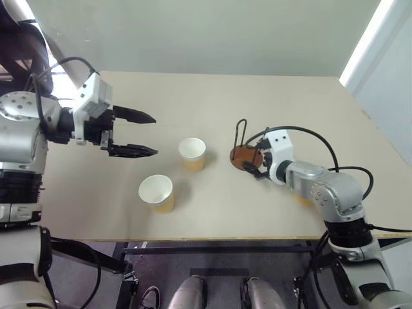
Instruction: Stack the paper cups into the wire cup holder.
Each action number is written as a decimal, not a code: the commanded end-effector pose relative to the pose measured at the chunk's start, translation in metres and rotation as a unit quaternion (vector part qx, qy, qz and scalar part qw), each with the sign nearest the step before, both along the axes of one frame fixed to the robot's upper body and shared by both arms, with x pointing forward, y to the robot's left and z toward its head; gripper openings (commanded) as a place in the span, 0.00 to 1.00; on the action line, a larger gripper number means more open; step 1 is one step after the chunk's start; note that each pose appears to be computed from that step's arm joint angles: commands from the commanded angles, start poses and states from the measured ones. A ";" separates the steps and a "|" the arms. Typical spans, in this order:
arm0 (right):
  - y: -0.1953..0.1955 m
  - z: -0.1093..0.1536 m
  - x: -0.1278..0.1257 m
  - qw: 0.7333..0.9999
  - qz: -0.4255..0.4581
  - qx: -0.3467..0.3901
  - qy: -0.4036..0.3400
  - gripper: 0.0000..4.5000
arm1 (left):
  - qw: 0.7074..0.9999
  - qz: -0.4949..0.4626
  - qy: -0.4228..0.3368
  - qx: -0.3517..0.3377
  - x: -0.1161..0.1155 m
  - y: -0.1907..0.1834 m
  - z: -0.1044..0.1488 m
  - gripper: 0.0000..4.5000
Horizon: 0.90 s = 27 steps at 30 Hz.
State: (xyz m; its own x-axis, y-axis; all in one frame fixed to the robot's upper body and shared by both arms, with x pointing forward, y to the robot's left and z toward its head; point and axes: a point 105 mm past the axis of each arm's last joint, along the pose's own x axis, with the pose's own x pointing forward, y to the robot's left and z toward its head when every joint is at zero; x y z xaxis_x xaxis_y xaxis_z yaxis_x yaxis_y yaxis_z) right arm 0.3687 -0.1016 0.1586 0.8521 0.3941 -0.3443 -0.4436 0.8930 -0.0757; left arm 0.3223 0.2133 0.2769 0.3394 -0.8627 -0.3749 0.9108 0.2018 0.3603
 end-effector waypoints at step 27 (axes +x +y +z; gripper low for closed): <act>0.034 0.008 -0.078 0.954 0.293 -0.065 -0.003 0.01 | 0.999 -0.001 -0.031 0.008 -0.007 0.004 0.014 1.00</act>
